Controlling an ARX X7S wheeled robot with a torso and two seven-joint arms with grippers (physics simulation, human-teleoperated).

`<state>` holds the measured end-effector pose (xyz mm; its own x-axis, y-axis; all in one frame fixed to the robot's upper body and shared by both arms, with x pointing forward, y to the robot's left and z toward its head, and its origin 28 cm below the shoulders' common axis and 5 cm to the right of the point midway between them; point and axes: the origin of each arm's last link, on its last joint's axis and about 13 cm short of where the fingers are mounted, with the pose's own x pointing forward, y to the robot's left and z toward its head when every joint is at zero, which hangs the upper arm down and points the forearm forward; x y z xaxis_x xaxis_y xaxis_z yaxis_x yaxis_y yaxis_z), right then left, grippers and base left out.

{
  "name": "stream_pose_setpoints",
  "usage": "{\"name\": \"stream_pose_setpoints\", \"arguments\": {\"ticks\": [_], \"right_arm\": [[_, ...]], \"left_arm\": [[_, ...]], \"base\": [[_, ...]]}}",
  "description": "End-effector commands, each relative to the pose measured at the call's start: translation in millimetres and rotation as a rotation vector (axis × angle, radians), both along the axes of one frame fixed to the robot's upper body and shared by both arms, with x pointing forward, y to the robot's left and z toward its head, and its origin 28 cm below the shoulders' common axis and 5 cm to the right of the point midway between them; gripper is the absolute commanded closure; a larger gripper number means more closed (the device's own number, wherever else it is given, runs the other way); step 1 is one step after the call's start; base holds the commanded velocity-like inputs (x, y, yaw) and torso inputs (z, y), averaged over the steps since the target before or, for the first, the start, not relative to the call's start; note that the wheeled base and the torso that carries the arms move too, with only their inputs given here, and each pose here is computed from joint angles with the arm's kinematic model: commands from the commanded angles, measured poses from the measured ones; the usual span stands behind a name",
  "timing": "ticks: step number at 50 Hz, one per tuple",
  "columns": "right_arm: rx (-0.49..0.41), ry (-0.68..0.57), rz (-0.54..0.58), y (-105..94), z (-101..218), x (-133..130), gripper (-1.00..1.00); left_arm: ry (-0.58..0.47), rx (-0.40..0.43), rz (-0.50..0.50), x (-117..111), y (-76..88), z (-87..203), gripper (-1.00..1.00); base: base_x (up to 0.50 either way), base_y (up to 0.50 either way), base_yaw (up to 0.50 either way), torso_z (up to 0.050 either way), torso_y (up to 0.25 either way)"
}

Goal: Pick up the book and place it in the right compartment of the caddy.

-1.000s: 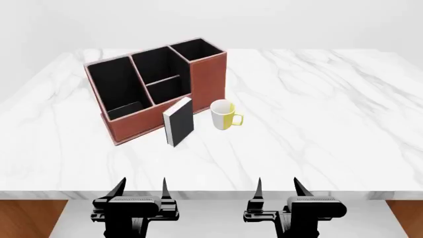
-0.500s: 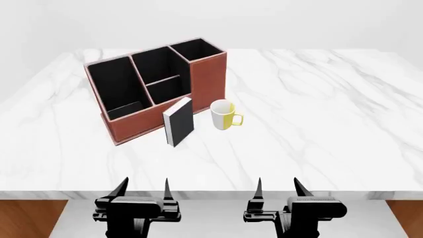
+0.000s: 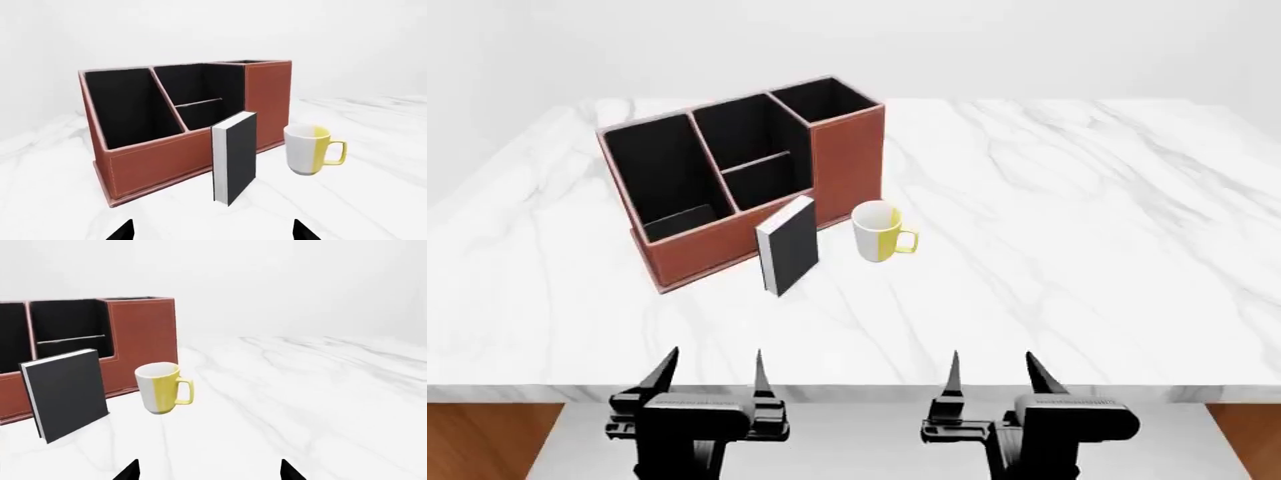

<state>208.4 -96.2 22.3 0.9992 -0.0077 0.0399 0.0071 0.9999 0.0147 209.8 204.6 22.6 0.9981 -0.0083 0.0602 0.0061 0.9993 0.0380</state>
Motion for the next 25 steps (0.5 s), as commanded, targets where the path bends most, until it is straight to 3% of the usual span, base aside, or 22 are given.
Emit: {"name": "stream_pose_setpoints", "arguments": {"ticks": [1,4,11,25], "right_arm": [[0.040,-0.209,-0.025,-2.8,40,-7,-1.00],[0.048,-0.317,-0.046,-3.8,57,-13,-1.00],[0.147,-0.514,-0.025,-4.9,76,-23,-1.00],[0.156,-0.549,0.002,-4.0,80,-27,-1.00]], "left_arm": [[-0.263,0.053,0.094,-6,7.2,46,-1.00],[-0.410,0.082,0.134,-13,9.6,67,-1.00],[-0.607,0.123,0.182,-28,10.9,93,-1.00],[-0.608,0.123,0.170,-29,9.0,91,-1.00]], "base": [[0.00,0.00,0.00,0.000,0.000],[0.00,0.00,0.00,0.000,0.000],[0.06,0.00,0.00,0.000,0.000],[0.50,0.00,0.00,0.000,0.000]]}}
